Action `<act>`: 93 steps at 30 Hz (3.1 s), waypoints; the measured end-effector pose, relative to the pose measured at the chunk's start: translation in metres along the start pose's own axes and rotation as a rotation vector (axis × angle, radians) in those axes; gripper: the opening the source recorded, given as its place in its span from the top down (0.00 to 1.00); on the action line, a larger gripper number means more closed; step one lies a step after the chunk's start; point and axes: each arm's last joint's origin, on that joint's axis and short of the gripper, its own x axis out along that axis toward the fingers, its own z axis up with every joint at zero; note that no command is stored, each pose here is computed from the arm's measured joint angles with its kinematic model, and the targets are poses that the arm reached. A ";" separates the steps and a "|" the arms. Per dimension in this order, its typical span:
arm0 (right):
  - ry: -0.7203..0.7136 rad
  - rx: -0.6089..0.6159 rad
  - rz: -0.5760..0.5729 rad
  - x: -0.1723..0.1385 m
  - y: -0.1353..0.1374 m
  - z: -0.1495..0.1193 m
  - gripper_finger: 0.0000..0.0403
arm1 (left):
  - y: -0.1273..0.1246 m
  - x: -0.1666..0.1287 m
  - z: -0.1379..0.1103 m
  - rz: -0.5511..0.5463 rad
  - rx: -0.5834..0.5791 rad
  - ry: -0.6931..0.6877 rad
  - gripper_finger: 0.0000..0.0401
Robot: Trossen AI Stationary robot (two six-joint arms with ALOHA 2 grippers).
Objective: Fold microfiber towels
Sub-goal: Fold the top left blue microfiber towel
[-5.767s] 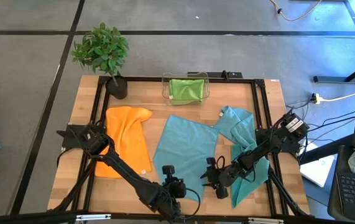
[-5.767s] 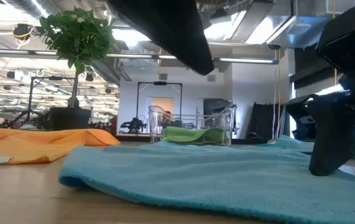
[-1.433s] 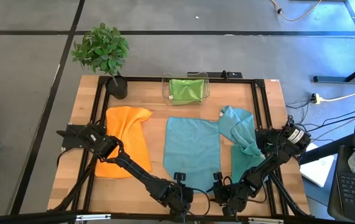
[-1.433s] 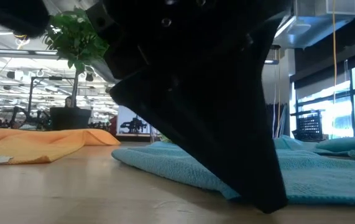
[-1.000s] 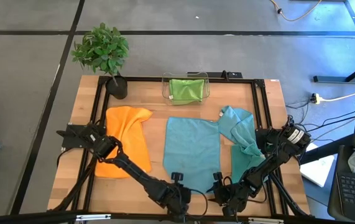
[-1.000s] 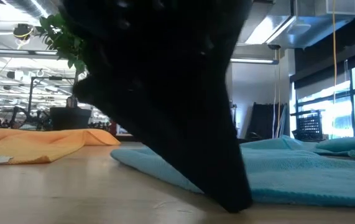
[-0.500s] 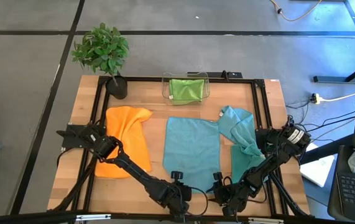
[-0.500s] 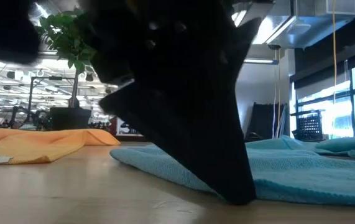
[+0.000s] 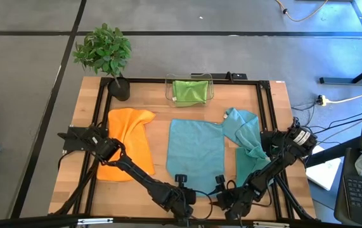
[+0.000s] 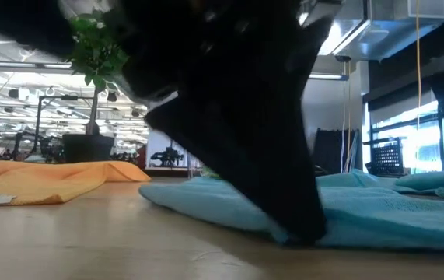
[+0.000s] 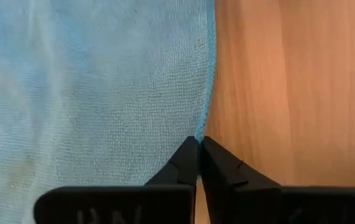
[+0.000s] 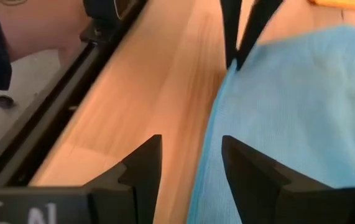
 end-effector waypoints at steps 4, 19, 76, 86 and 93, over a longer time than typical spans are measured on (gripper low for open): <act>-0.014 -0.001 -0.017 0.005 -0.006 0.008 0.58 | 0.002 -0.003 0.005 0.023 -0.008 -0.034 1.00; -0.021 0.015 -0.098 0.015 -0.026 0.015 0.58 | 0.006 -0.011 0.018 0.097 -0.012 -0.094 1.00; 0.102 -0.044 -0.267 0.026 -0.058 0.008 0.99 | 0.022 -0.009 0.000 0.247 -0.014 0.067 0.94; 0.102 -0.042 -0.268 0.026 -0.058 0.008 0.99 | 0.016 -0.019 -0.008 0.256 0.003 0.100 0.99; 0.074 -0.044 -0.289 0.026 -0.059 0.011 0.98 | 0.007 -0.035 0.016 0.183 -0.037 -0.018 0.98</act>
